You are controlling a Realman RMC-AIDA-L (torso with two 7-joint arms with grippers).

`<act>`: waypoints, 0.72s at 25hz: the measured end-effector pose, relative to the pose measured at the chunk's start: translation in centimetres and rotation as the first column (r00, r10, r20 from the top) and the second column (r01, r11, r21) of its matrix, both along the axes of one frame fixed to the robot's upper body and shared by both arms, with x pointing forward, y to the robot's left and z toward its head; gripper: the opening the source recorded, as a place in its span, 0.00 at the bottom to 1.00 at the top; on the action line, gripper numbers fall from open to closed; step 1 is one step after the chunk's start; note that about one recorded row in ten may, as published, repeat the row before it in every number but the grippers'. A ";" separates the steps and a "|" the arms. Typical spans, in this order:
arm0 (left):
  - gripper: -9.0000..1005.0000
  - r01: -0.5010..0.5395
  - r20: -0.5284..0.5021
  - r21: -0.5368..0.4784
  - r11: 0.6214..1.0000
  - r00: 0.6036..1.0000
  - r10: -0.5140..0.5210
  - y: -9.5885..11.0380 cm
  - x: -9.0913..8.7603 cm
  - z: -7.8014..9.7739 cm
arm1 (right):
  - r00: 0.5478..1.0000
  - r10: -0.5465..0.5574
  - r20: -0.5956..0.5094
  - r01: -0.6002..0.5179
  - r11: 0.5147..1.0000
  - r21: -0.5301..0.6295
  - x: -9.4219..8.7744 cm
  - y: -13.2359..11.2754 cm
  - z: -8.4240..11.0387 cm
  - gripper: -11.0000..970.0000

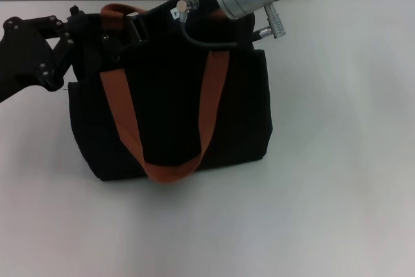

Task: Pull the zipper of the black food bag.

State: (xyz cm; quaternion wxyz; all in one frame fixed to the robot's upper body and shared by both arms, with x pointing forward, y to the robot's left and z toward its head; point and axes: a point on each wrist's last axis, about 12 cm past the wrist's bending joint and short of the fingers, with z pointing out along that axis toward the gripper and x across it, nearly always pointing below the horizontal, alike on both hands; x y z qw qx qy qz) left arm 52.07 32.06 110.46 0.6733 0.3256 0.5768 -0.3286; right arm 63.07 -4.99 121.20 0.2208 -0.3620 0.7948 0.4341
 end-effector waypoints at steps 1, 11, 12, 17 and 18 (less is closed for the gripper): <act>0.03 -0.004 -0.001 0.000 1.000 1.000 0.004 0.1 0.0 0.0 | 1.000 -0.004 -0.001 0.004 1.000 0.001 0.0 -0.1 0.0 0.05; 0.03 -0.034 -0.003 -0.008 0.999 0.999 0.034 0.6 -0.3 -0.1 | 0.999 -0.021 0.025 0.021 1.000 -0.021 -0.1 -0.9 0.5 0.01; 0.03 -0.033 -0.003 -0.008 0.999 0.999 0.033 0.6 -0.3 -0.1 | 0.999 -0.022 0.023 0.023 0.999 -0.022 -0.1 -0.8 0.4 0.01; 0.03 -0.031 -0.002 -0.010 0.999 1.000 0.031 0.6 -0.3 -0.1 | 0.999 -0.043 0.020 0.044 0.996 -0.080 -0.1 -0.7 0.4 0.01; 0.03 -0.031 -0.002 -0.010 0.999 1.000 0.031 0.6 -0.3 -0.1 | 0.999 -0.043 0.020 0.044 0.996 -0.080 -0.1 -0.7 0.4 0.01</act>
